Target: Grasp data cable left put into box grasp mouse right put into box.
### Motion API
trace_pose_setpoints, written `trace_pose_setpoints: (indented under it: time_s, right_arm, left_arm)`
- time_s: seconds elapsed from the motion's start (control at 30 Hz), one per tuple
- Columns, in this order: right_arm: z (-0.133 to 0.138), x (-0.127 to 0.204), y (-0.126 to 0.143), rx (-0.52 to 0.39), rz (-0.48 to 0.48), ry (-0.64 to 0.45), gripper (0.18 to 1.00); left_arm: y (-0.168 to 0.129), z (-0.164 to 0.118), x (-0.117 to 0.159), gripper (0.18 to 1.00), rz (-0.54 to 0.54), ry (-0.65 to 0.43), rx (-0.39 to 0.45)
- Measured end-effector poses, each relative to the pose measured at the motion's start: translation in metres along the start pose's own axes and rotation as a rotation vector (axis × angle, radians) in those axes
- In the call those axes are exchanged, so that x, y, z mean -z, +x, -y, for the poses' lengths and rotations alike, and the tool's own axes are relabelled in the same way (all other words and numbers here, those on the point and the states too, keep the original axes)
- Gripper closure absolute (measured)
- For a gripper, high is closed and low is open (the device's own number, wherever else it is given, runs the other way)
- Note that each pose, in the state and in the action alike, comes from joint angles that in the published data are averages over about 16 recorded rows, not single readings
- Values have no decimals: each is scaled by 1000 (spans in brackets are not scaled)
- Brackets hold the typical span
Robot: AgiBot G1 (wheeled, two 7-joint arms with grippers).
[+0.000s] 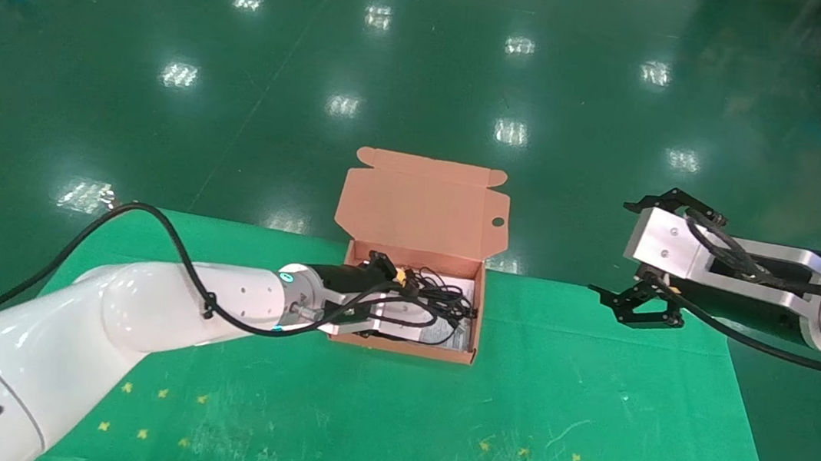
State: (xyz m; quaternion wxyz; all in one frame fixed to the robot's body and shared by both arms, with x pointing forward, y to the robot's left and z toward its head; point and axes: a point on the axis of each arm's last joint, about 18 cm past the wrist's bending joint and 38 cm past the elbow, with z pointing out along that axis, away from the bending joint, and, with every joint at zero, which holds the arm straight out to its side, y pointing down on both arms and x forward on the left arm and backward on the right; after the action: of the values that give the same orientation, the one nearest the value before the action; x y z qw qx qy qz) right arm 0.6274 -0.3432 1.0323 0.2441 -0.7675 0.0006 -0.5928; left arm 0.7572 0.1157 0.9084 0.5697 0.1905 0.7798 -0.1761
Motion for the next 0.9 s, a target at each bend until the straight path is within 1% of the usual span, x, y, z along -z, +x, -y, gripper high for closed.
trace_pose_setpoints:
  time_s: [0.2, 0.5, 0.7, 0.9]
  right_arm:
    - [4, 0, 5, 11, -16, 5, 184]
    - [20, -1, 26, 45, -65, 27, 178]
    - [29, 0, 34, 52, -79, 44, 178]
    - [30, -1, 27, 12, -49, 65, 178]
  left_arm:
    - [-3, -4, 4, 920, 7, 0, 19]
    - [-34, -17, 23, 813, 67, -9, 76]
    - [-55, -24, 36, 711, 107, -8, 125]
    - [-56, -30, 47, 597, 105, 19, 200]
